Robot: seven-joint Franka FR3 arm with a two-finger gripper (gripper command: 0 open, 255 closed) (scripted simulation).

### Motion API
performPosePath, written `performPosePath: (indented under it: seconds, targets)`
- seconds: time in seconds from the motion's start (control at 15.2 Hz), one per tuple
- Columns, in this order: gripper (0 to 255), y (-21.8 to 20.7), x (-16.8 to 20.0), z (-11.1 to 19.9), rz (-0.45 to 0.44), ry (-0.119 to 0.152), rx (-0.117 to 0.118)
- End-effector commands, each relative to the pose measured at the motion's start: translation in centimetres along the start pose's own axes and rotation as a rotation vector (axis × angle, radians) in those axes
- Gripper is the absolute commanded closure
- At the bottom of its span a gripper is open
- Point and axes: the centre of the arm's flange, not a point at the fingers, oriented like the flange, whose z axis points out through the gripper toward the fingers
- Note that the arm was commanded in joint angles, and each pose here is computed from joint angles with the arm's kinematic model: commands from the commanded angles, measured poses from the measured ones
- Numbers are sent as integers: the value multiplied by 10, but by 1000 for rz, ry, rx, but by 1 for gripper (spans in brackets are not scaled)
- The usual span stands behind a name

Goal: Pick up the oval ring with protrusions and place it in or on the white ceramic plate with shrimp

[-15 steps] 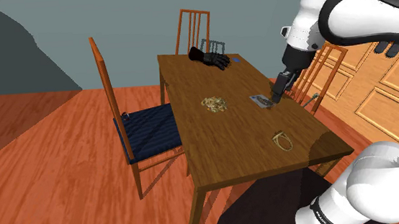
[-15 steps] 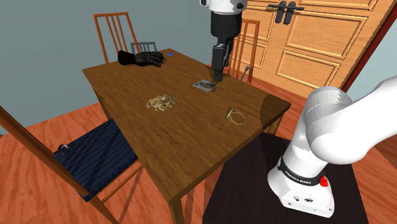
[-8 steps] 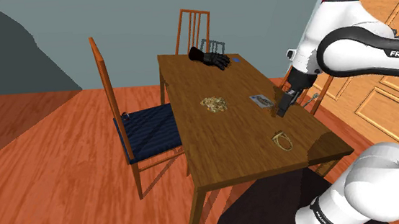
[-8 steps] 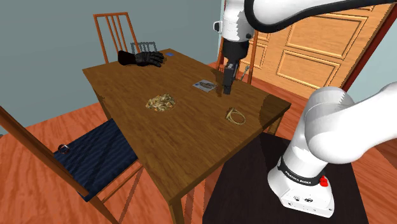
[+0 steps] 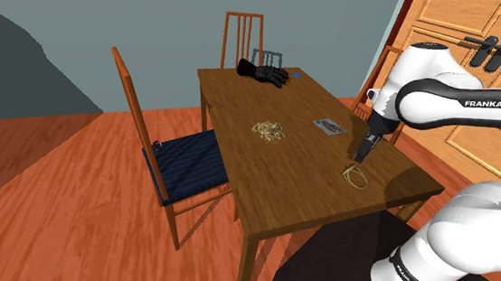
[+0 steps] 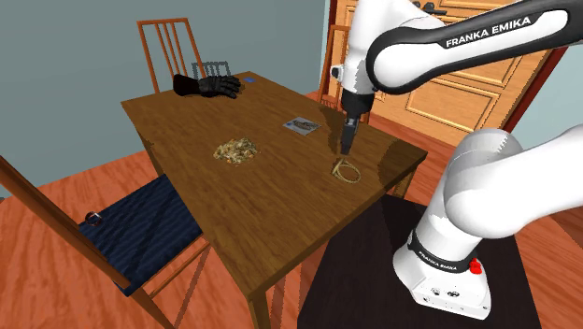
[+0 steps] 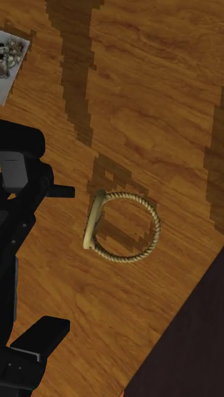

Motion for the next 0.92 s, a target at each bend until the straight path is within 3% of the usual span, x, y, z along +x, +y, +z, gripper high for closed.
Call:
performPosePath:
  seconds: [0.0, 0.33, 0.86]
  targets:
    - [0, 14, -8, 23, 1, 10, -1]
    - [0, 46, -26, 75, 5, 24, 0]
    - [0, 46, -26, 115, 5, 24, 0]
